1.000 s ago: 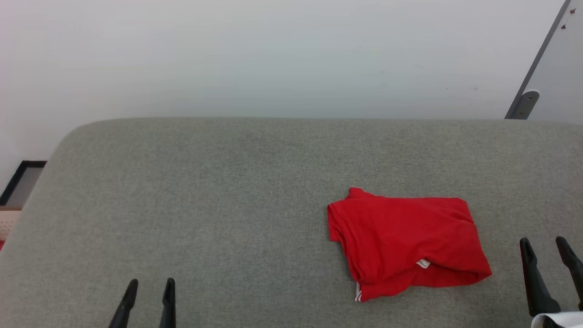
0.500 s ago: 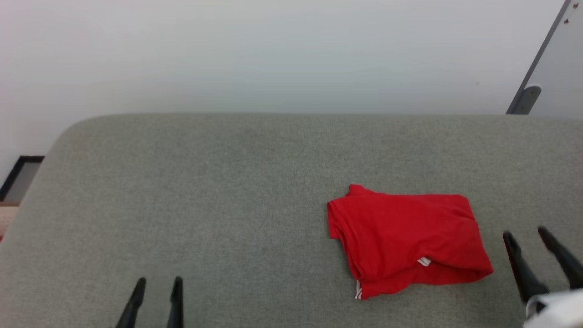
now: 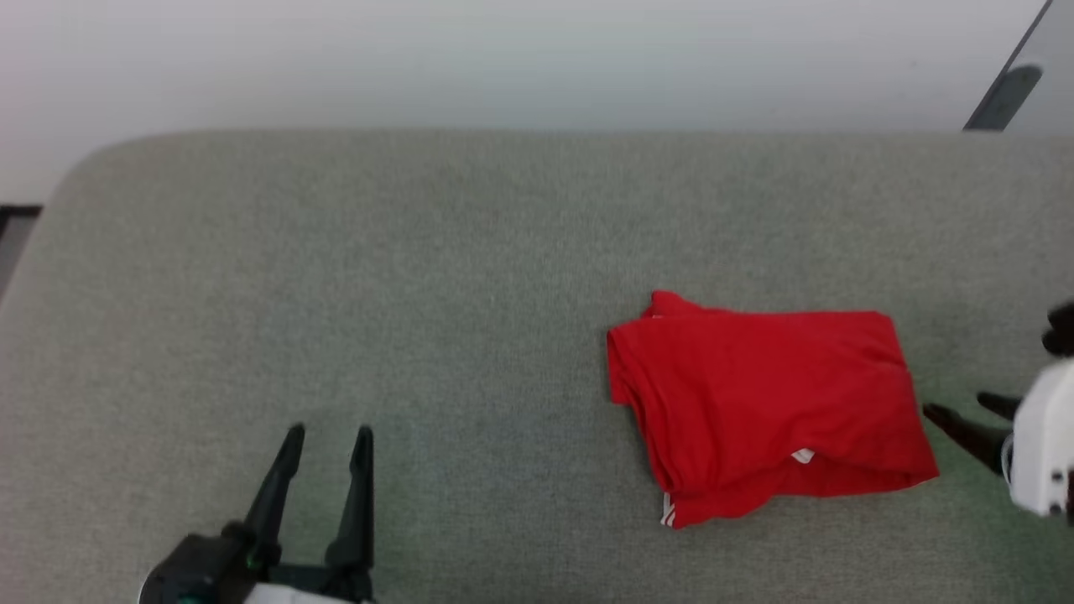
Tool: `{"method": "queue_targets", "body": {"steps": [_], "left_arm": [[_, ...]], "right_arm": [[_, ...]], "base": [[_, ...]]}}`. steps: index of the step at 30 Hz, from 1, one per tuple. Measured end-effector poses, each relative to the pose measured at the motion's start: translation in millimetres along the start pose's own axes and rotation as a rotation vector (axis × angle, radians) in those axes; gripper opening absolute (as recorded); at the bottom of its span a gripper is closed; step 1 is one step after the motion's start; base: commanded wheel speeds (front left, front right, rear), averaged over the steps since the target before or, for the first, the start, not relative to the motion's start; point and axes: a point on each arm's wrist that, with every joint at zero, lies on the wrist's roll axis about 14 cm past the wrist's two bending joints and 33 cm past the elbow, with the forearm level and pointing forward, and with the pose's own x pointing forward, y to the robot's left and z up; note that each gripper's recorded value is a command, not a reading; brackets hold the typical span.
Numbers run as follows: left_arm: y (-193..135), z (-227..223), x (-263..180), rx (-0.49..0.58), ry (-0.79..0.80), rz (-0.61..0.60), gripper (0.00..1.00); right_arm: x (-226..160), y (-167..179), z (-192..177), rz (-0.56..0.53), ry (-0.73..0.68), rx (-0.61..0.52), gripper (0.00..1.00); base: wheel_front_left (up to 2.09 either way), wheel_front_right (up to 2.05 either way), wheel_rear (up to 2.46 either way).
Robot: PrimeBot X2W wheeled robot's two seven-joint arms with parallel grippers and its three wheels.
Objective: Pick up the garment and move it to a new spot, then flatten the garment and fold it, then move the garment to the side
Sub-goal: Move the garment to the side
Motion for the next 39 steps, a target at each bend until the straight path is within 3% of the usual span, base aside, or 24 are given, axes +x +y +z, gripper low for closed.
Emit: {"method": "queue_targets", "body": {"steps": [9,14,15,16,17,18,27,39], "left_arm": [[-7.0,-24.8,33.4,-0.016,0.051,-0.032,1.0],[-6.1,-39.3,42.1,-0.022,0.083,-0.032,1.0],[-6.5,-41.3,43.4,-0.023,0.088,-0.033,1.0],[-7.2,-43.1,44.7,-0.024,0.092,-0.036,1.0],[-7.6,-43.9,46.1,-0.024,0.093,-0.038,1.0],[-7.5,-43.7,48.2,-0.024,0.091,-0.04,1.0],[-32.2,-38.1,71.5,-0.007,0.06,-0.149,1.0],[-129.4,-22.2,126.4,0.021,-0.038,-0.504,1.0]], "right_arm": [[51.5,-0.3,-20.1,0.032,0.24,0.007,1.0],[69.5,-4.2,-28.7,0.035,0.284,0.0,1.0],[72.2,-3.4,-29.6,0.041,0.284,0.002,0.84],[74.4,-2.4,-30.3,0.047,0.28,0.001,0.47],[76.1,-2.4,-29.8,0.05,0.27,0.005,0.28],[77.1,-2.1,-29.3,0.056,0.26,0.017,0.01],[65.0,-14.5,-15.7,0.038,0.084,0.128,0.0],[-33.0,-144.7,-22.9,-0.335,-0.153,0.314,0.0]], "base": [[0.0,0.0,0.0],[0.0,0.0,0.0],[0.0,0.0,0.0],[0.0,0.0,0.0],[0.0,0.0,0.0],[0.0,0.0,0.0],[0.0,0.0,0.0],[0.0,0.0,0.0]]}}
